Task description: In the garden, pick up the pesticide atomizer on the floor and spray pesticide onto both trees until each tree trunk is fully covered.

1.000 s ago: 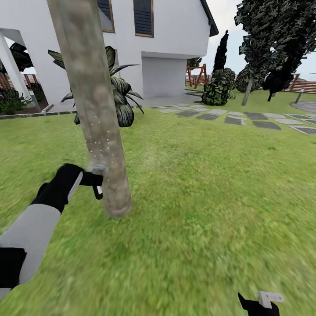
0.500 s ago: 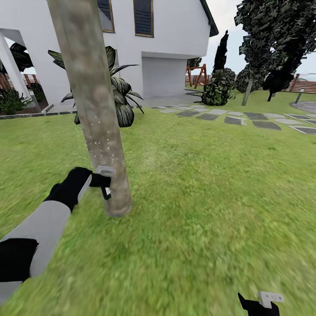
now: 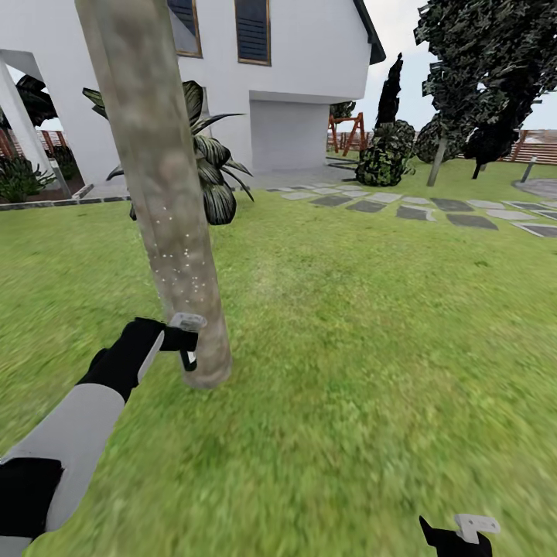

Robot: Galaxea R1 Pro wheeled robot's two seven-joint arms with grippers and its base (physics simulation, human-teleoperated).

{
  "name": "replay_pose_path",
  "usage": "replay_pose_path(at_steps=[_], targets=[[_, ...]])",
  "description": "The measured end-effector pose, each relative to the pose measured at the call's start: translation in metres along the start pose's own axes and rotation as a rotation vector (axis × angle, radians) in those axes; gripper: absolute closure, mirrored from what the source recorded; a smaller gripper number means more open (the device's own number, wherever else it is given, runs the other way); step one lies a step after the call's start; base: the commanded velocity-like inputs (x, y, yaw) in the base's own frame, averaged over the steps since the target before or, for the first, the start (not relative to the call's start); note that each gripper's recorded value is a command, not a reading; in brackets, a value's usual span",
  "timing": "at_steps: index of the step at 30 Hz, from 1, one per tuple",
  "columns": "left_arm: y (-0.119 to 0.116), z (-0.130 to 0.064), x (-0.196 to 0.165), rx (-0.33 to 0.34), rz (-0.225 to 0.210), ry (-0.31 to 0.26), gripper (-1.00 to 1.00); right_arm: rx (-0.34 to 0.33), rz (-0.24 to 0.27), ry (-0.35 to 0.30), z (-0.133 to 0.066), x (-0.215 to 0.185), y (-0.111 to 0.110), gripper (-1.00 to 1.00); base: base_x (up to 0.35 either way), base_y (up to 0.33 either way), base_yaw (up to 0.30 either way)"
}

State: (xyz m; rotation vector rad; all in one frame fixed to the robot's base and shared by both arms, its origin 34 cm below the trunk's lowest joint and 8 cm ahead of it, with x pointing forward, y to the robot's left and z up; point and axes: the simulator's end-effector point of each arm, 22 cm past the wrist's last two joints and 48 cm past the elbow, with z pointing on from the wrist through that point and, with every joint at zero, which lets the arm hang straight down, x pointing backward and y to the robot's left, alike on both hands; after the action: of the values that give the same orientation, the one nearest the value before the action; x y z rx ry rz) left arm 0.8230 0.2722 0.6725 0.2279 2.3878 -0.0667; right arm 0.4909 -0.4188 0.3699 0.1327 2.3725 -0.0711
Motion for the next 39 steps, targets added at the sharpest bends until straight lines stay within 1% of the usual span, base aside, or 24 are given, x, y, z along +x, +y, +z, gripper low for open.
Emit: replay_pose_path(at_steps=[1, 2, 4, 6, 7, 8, 10, 13, 15, 17, 19, 20, 22, 25, 29, 30, 31, 33, 34, 35, 38, 39], targets=[[0.000, 0.005, 0.011, 0.002, -0.006, 0.024, 1.00, 0.001, 0.000, 0.000, 0.000, 0.000, 0.000, -1.00, 0.064, 0.000, 0.000], [0.000, 0.007, 0.016, 0.004, -0.010, 0.034, 1.00, 0.001, 0.000, 0.000, 0.000, 0.000, -0.001, -1.00, 0.033, 0.000, 0.000], [0.001, 0.013, 0.022, 0.005, -0.008, 0.029, 1.00, 0.000, 0.001, 0.000, 0.000, 0.000, 0.000, -1.00, 0.012, 0.000, 0.000], [0.007, 0.022, 0.034, -0.011, -0.004, 0.027, 1.00, 0.000, 0.001, 0.000, 0.000, 0.000, 0.000, -1.00, 0.002, 0.000, 0.000], [0.012, 0.028, 0.046, -0.033, -0.012, 0.046, 1.00, 0.000, 0.001, 0.000, 0.000, 0.000, 0.000, -1.00, 0.000, 0.000, 0.000], [0.014, 0.033, 0.053, -0.036, -0.022, 0.041, 1.00, 0.000, 0.001, 0.000, 0.000, 0.000, 0.000, -1.00, 0.000, 0.000, 0.000], [0.017, 0.036, 0.052, -0.043, -0.021, 0.017, 1.00, 0.001, 0.001, 0.000, 0.000, 0.000, 0.000, -1.00, 0.031, 0.000, 0.000], [0.031, 0.035, 0.056, -0.079, -0.030, 0.019, 1.00, 0.000, 0.001, 0.000, 0.000, 0.000, 0.000, -1.00, 0.009, 0.000, 0.000], [0.042, 0.034, 0.059, -0.106, -0.052, 0.020, 1.00, 0.000, 0.000, 0.000, 0.000, 0.000, 0.000, -1.00, 0.001, 0.000, 0.000], [0.051, 0.033, 0.060, -0.116, -0.081, 0.016, 1.00, 0.000, 0.001, 0.000, 0.000, 0.000, 0.000, -1.00, 0.000, 0.000, 0.000], [0.056, 0.032, 0.060, -0.119, -0.100, 0.012, 1.00, 0.000, 0.001, -0.001, 0.000, 0.000, 0.000, -1.00, 0.000, 0.000, 0.000], [0.051, 0.033, 0.059, -0.109, -0.109, 0.008, 1.00, 0.001, 0.003, -0.003, 0.000, -0.001, 0.000, -1.00, 0.000, 0.000, 0.000], [0.045, 0.034, 0.058, -0.101, -0.111, 0.006, 1.00, 0.002, 0.003, -0.004, 0.000, -0.002, 0.000, -1.00, 0.000, 0.000, 0.089], [0.042, 0.038, 0.074, -0.100, -0.110, 0.027, 1.00, 0.002, 0.004, -0.003, 0.000, -0.001, 0.001, -1.00, 0.005, 0.000, 0.225], [0.037, 0.041, 0.083, -0.094, -0.111, 0.040, 1.00, 0.001, 0.004, -0.002, 0.000, 0.000, 0.001, -1.00, 0.117, -0.005, 0.152], [0.038, 0.042, 0.091, -0.104, -0.110, 0.051, 1.00, 0.001, 0.004, -0.002, 0.001, 0.000, 0.001, -1.00, 0.264, -0.104, 0.018], [0.045, 0.042, 0.099, -0.137, -0.108, 0.063, 1.00, 0.000, 0.004, -0.002, 0.001, 0.000, 0.001, -1.00, 0.272, -0.138, 0.011], [0.050, 0.042, 0.105, -0.172, -0.115, 0.070, 1.00, 0.000, 0.004, -0.002, 0.001, 0.000, 0.001, -1.00, 0.266, -0.173, 0.005], [0.050, 0.042, 0.107, -0.176, -0.119, 0.072, 1.00, 0.001, 0.004, -0.002, 0.001, 0.000, 0.001, -1.00, 0.217, -0.206, 0.001], [0.040, 0.045, 0.107, -0.157, -0.140, 0.071, 1.00, 0.001, 0.004, -0.002, 0.001, 0.000, 0.001, -1.00, 0.203, -0.215, 0.001], [0.026, 0.048, 0.112, -0.133, -0.154, 0.077, 1.00, 0.001, 0.004, -0.002, 0.001, 0.000, 0.001, -1.00, 0.108, -0.247, 0.047], [0.015, 0.052, 0.126, -0.113, -0.172, 0.094, 1.00, 0.000, 0.004, -0.001, 0.001, 0.000, 0.001, -1.00, 0.002, -0.275, 0.264]])
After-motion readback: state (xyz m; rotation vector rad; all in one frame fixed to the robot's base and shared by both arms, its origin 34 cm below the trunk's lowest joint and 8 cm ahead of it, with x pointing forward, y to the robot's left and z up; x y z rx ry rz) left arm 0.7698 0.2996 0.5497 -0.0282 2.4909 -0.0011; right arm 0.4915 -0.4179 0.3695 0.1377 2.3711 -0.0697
